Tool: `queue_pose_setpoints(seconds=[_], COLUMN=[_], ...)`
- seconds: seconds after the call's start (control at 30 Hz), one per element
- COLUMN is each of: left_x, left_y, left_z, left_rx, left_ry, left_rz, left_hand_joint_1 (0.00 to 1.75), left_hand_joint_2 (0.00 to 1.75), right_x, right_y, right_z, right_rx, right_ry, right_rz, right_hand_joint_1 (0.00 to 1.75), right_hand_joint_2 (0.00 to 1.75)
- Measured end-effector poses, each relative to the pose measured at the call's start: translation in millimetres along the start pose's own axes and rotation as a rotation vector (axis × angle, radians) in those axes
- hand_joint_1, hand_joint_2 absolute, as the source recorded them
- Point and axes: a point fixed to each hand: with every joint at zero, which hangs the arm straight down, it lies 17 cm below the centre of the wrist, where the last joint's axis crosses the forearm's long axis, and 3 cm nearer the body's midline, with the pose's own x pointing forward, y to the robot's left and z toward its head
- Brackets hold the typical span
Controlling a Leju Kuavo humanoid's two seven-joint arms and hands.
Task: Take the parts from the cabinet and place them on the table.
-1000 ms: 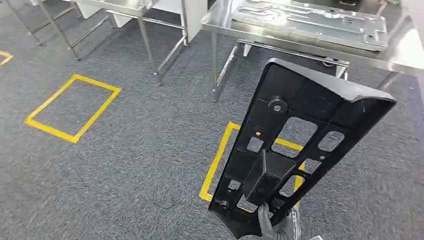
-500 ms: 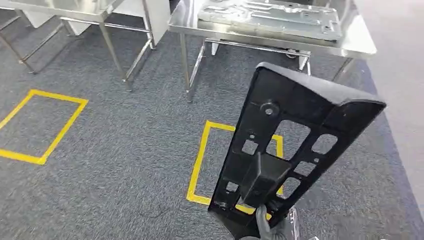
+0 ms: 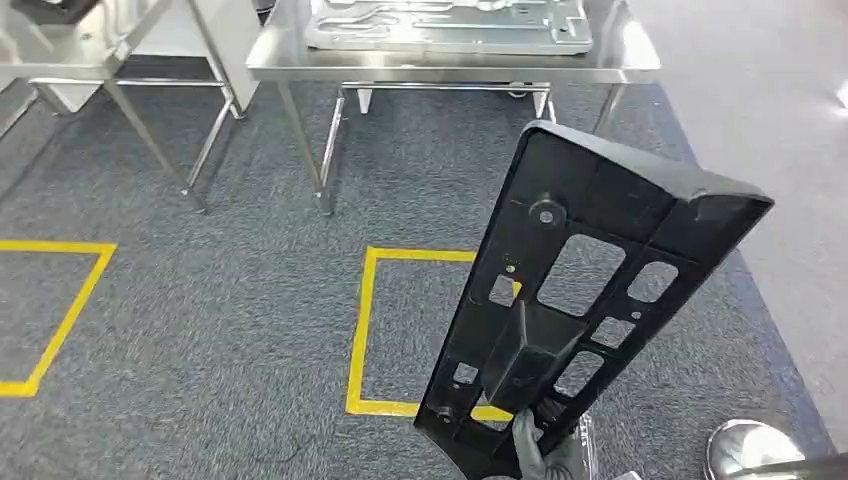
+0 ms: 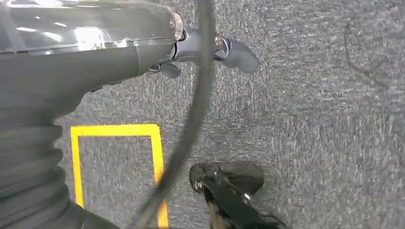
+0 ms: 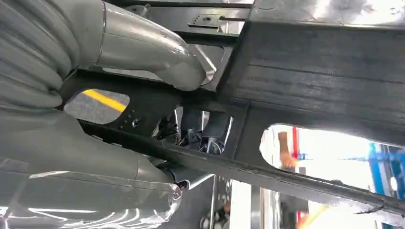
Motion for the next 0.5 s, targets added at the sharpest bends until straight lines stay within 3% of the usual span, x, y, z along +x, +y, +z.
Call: queue_pose_setpoints(seconds=[0.5], left_x=[0.7], left_y=[2.8], left_z=[-0.1], left_rx=[-0.001], left_ry=[-0.014], left_rz=[-0.014], left_hand_joint_1=[0.0], left_hand_joint_2=[1.75], right_x=[-1.0], right_y=[2.8], right_z=[-2.3], right_rx=[-0.022], right_ry=[0.001], right_rz=[0.059], right_hand_joint_1=[1.75], right_hand_joint_2=[1.75])
